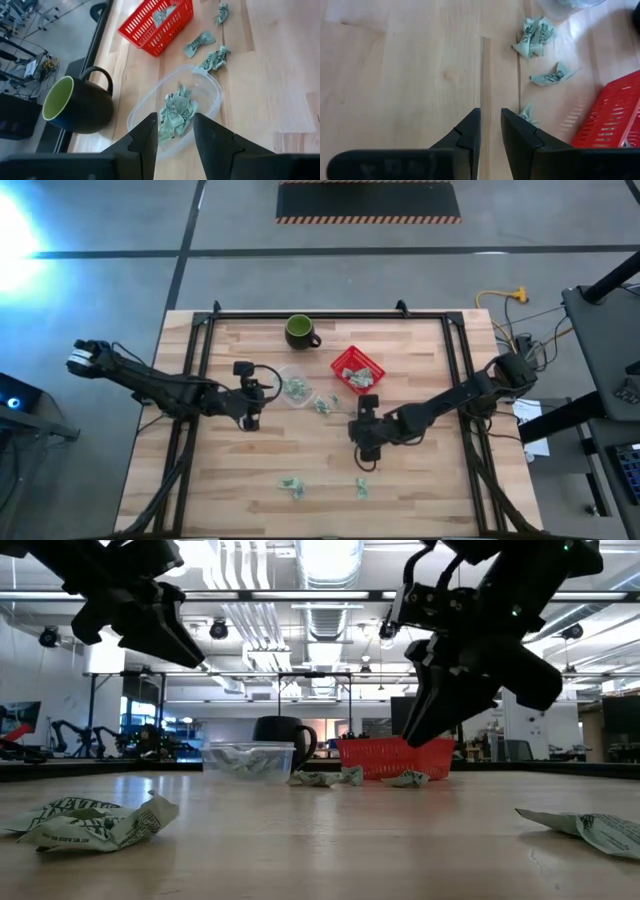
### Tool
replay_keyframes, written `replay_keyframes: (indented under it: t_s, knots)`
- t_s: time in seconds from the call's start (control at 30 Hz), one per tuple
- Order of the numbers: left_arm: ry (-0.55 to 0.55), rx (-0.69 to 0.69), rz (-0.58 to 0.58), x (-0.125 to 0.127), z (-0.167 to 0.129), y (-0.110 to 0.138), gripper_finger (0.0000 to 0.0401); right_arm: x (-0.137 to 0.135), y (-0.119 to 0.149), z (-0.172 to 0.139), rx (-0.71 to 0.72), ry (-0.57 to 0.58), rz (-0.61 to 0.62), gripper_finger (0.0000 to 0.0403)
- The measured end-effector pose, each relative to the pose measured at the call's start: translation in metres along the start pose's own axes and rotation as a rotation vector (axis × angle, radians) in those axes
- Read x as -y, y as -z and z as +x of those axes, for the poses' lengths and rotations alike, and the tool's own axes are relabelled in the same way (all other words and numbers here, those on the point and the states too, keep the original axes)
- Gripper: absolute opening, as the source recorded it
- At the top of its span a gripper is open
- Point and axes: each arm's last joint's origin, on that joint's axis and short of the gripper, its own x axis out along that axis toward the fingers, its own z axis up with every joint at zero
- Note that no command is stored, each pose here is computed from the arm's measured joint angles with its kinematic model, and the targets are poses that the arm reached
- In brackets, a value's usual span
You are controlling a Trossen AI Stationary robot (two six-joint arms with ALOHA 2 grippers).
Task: Pick and place items into bin
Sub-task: Put the stevia packet into the red bin
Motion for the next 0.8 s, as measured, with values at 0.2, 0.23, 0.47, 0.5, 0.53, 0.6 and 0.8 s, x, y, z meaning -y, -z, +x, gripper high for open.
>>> replay_keyframes:
  t_s: [0.2,0.23,0.47,0.5,0.53,0.6,0.8]
  knots:
    - [0.001,-0.002,0.001,0.000,0.000,0.000,0.0109,0.003,0.002,0.004,-0.005,0.055,0.012,0.0069]
    - [0.000,0.001,-0.002,0.000,0.000,0.000,0.0109,0.003,0.002,0.005,-0.004,0.066,0.012,0.0074]
    - [-0.001,0.000,-0.001,0.000,0.000,0.000,0.0109,0.005,0.004,0.011,-0.014,0.108,0.030,0.0119]
    - [-0.001,0.000,-0.002,0.000,0.000,0.000,0.0109,0.006,0.004,0.012,-0.015,0.110,0.040,0.0124]
    - [-0.001,0.000,-0.001,0.000,0.000,0.000,0.0109,0.007,0.003,0.012,-0.014,0.110,0.055,0.0129]
    - [0.000,-0.001,-0.001,0.000,0.001,0.000,0.0109,0.009,0.003,0.013,-0.016,0.108,0.081,0.0137]
    - [-0.001,0.001,-0.003,0.000,0.000,0.000,0.0109,0.012,0.003,0.014,-0.023,0.107,0.093,0.0146]
